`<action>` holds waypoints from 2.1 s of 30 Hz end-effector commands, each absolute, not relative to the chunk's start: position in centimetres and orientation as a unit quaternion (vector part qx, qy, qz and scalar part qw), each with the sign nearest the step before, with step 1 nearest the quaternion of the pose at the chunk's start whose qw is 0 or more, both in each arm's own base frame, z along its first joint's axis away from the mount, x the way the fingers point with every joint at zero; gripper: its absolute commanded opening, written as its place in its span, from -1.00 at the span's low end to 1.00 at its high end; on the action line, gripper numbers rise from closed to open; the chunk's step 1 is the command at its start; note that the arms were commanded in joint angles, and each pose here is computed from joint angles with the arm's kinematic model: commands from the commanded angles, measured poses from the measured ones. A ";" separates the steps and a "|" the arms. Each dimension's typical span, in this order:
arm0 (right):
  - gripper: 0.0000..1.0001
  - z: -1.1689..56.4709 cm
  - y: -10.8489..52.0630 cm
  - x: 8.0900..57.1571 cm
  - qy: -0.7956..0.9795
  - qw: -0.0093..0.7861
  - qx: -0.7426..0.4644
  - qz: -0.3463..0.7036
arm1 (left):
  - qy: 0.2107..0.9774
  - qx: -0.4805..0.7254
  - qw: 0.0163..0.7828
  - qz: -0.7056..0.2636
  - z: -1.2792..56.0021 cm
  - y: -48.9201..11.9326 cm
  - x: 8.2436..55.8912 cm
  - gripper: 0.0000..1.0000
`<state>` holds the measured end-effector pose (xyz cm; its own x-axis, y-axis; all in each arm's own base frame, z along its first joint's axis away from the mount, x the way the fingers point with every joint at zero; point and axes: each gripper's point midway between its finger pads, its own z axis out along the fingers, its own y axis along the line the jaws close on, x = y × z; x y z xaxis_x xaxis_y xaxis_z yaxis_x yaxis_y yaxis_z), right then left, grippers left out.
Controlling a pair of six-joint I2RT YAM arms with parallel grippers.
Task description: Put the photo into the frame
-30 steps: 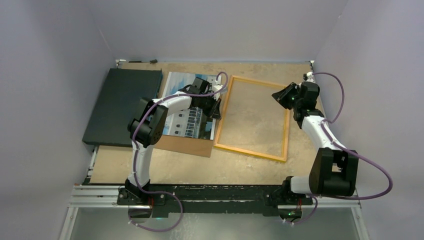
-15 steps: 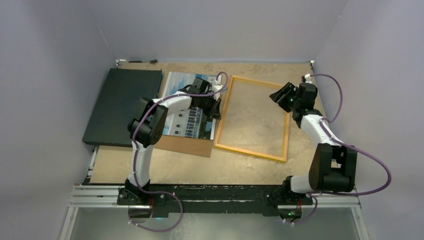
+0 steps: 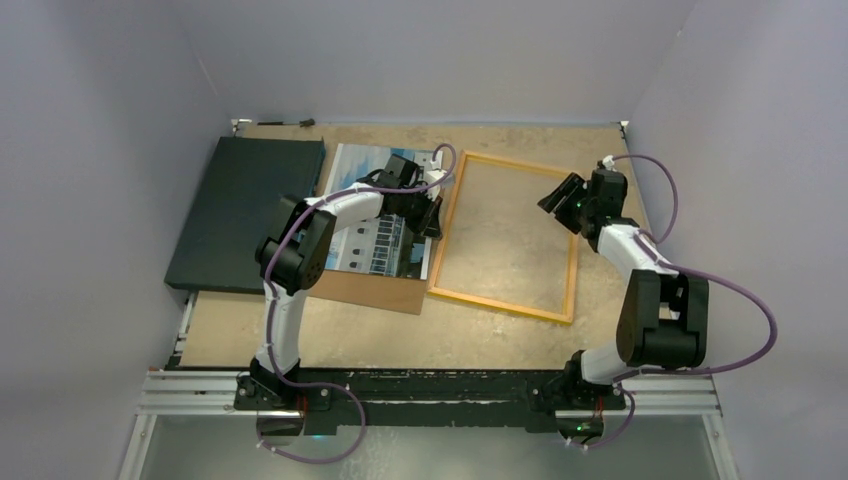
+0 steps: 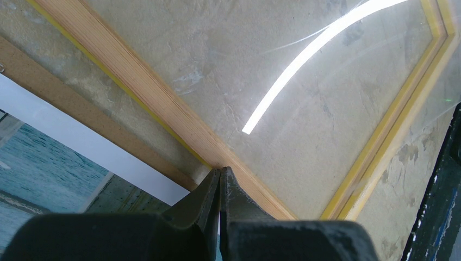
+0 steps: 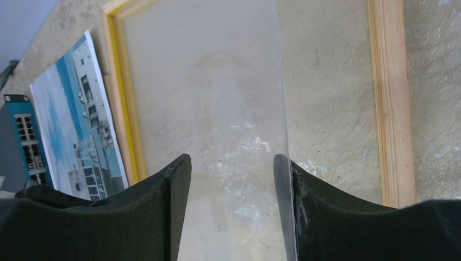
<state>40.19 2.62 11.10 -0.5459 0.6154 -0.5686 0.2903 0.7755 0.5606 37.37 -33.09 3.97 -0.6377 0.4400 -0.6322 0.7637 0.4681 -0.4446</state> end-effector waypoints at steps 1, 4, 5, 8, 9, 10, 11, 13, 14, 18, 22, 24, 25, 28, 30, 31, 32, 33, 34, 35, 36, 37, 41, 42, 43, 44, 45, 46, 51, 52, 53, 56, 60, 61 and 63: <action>0.20 12.1 3.8 40.7 0.854 0.395 0.253 0.223 | 0.826 0.372 0.212 -0.367 3.7 -33.4 36.6 -1.00; 0.20 11.3 4.4 40.6 0.854 0.381 0.263 0.236 | 0.825 0.371 0.211 -0.370 3.5 -33.5 36.5 -1.00; 0.19 11.1 4.5 40.5 0.854 0.376 0.267 0.241 | 0.825 0.371 0.210 -0.370 3.4 -33.4 36.4 -1.00; 0.17 10.9 5.3 40.5 0.853 0.364 0.269 0.262 | 0.826 0.372 0.205 -0.371 3.1 -33.4 36.2 -1.00; 0.18 11.1 5.2 40.6 0.851 0.367 0.270 0.261 | 0.826 0.372 0.204 -0.371 3.0 -33.3 36.1 -1.00; 0.19 11.1 5.2 40.7 0.851 0.368 0.270 0.260 | 0.826 0.372 0.204 -0.370 2.9 -33.2 36.1 -1.00; 0.20 11.2 5.2 40.7 0.850 0.369 0.270 0.260 | 0.826 0.372 0.204 -0.371 2.9 -33.3 36.0 -1.00; 0.23 11.0 5.0 40.7 0.854 0.368 0.267 0.254 | 0.826 0.373 0.204 -0.371 2.9 -33.3 36.0 -1.00; 0.27 10.7 4.9 40.6 0.857 0.366 0.265 0.249 | 0.825 0.372 0.205 -0.372 3.0 -33.3 36.0 -1.00; 0.48 10.1 4.5 40.5 0.873 0.358 0.252 0.214 | 0.825 0.371 0.206 -0.374 3.1 -33.4 36.1 -1.00; 0.54 9.5 4.2 40.3 0.885 0.345 0.244 0.193 | 0.824 0.370 0.208 -0.375 3.2 -33.4 36.1 -1.00; 0.59 8.7 4.1 40.2 0.893 0.333 0.241 0.181 | 0.824 0.370 0.208 -0.376 3.2 -33.4 36.1 -1.00; 0.63 8.5 4.0 40.2 0.896 0.331 0.240 0.174 | 0.824 0.370 0.209 -0.376 3.2 -33.5 36.1 -1.00; 0.93 8.3 4.0 40.3 0.901 0.332 0.232 0.157 | 0.823 0.370 0.209 -0.377 3.3 -33.5 36.1 -1.00; 0.98 8.2 3.9 40.3 0.904 0.330 0.228 0.148 | 0.823 0.369 0.209 -0.377 3.3 -33.5 36.1 -1.00; 0.97 8.2 3.8 40.4 0.905 0.330 0.226 0.144 | 0.823 0.370 0.210 -0.377 3.3 -33.5 36.1 -1.00; 0.98 8.3 3.6 40.4 0.906 0.331 0.225 0.138 | 0.823 0.370 0.210 -0.377 3.3 -33.5 36.1 -1.00; 0.98 8.4 3.3 40.5 0.907 0.333 0.225 0.129 | 0.823 0.370 0.210 -0.377 3.4 -33.5 36.1 -1.00; 0.98 8.5 2.9 40.6 0.907 0.335 0.224 0.119 | 0.823 0.369 0.210 -0.378 3.4 -33.5 36.1 -1.00; 0.98 8.5 3.3 40.5 0.911 0.335 0.214 0.111 | 0.823 0.369 0.210 -0.378 3.3 -33.5 36.1 -1.00; 0.98 8.7 3.3 40.6 0.913 0.336 0.207 0.102 | 0.823 0.369 0.210 -0.379 3.3 -33.6 36.1 -1.00; 0.98 8.8 3.2 40.6 0.915 0.336 0.202 0.092 | 0.822 0.369 0.210 -0.379 3.3 -33.6 36.1 -1.00; 0.98 9.3 2.1 40.6 0.918 0.344 0.189 0.051 | 0.821 0.369 0.212 -0.379 3.5 -33.6 36.2 -1.00; 0.98 9.3 2.2 40.7 0.919 0.344 0.188 0.053 | 0.821 0.369 0.213 -0.379 3.5 -33.6 36.2 -1.00; 0.98 9.2 2.4 40.7 0.919 0.342 0.186 0.056 | 0.821 0.369 0.213 -0.379 3.6 -33.6 36.2 -1.00; 0.98 8.9 2.6 40.7 0.921 0.339 0.185 0.058 | 0.821 0.369 0.214 -0.380 3.7 -33.6 36.3 -1.00; 0.98 8.6 3.0 40.7 0.923 0.334 0.181 0.059 | 0.821 0.369 0.215 -0.379 3.7 -33.6 36.3 -1.00; 0.98 8.2 3.2 40.6 0.925 0.329 0.179 0.057 | 0.821 0.369 0.214 -0.380 3.7 -33.7 36.3 -1.00; 0.98 7.0 4.0 40.2 0.933 0.315 0.168 0.051 | 0.821 0.369 0.215 -0.380 3.7 -33.6 36.2 -1.00; 0.98 6.9 4.0 40.2 0.933 0.314 0.167 0.048 | 0.820 0.369 0.215 -0.380 3.7 -33.6 36.2 -1.00; 0.98 6.8 4.0 40.1 0.934 0.313 0.166 0.044 | 0.820 0.369 0.215 -0.380 3.7 -33.6 36.2 -1.00; 0.98 6.7 3.8 40.1 0.936 0.312 0.162 0.029 | 0.820 0.369 0.214 -0.381 3.7 -33.6 36.2 -1.00; 0.98 7.1 4.1 40.2 0.935 0.318 0.153 0.026 | 0.820 0.369 0.213 -0.382 3.6 -33.7 36.2 -1.00; 0.98 7.1 4.1 40.2 0.936 0.318 0.151 0.024 | 0.820 0.369 0.214 -0.383 3.6 -33.7 36.2 -1.00; 0.97 6.9 4.2 40.3 0.937 0.315 0.147 0.023 | 0.820 0.369 0.213 -0.384 3.6 -33.7 36.1 -1.00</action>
